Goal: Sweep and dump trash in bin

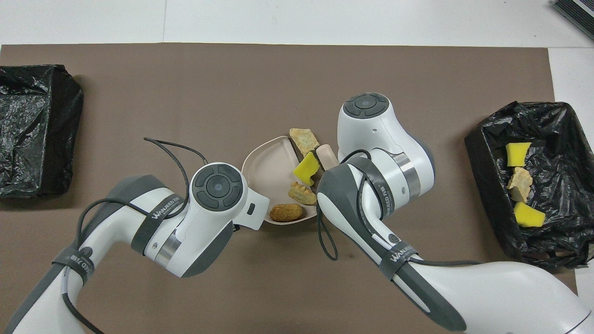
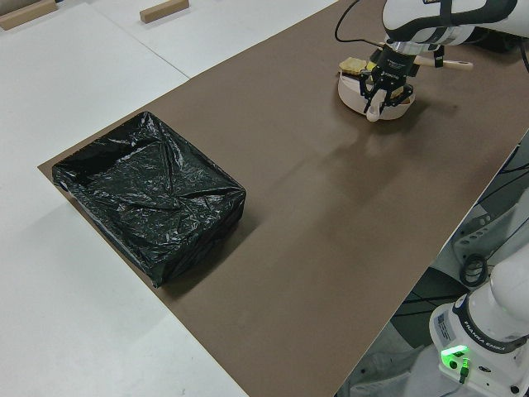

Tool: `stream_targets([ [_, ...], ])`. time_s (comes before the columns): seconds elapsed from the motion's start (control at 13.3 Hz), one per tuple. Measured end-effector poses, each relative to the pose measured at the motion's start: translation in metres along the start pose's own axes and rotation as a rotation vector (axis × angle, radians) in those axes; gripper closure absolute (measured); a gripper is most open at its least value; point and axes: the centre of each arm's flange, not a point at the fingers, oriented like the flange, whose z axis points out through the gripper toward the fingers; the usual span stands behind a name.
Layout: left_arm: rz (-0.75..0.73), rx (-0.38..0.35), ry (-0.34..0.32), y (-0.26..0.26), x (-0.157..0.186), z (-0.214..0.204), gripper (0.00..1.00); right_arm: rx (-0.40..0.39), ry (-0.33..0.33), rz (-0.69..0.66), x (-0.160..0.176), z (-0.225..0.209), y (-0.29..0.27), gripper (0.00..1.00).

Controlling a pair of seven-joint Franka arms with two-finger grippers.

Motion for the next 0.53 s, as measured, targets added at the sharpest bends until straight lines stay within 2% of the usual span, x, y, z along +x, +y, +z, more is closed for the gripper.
stream_targets([
  [0.23,-0.049,-0.003,-0.001,-0.002,-0.002,0.001,0.69,-0.052,0.027,0.009,0.012,-0.009,0.014,0.74],
  [0.53,-0.123,-0.008,-0.008,-0.004,-0.004,0.003,0.69,-0.071,0.089,0.026,0.043,0.001,0.04,0.74],
])
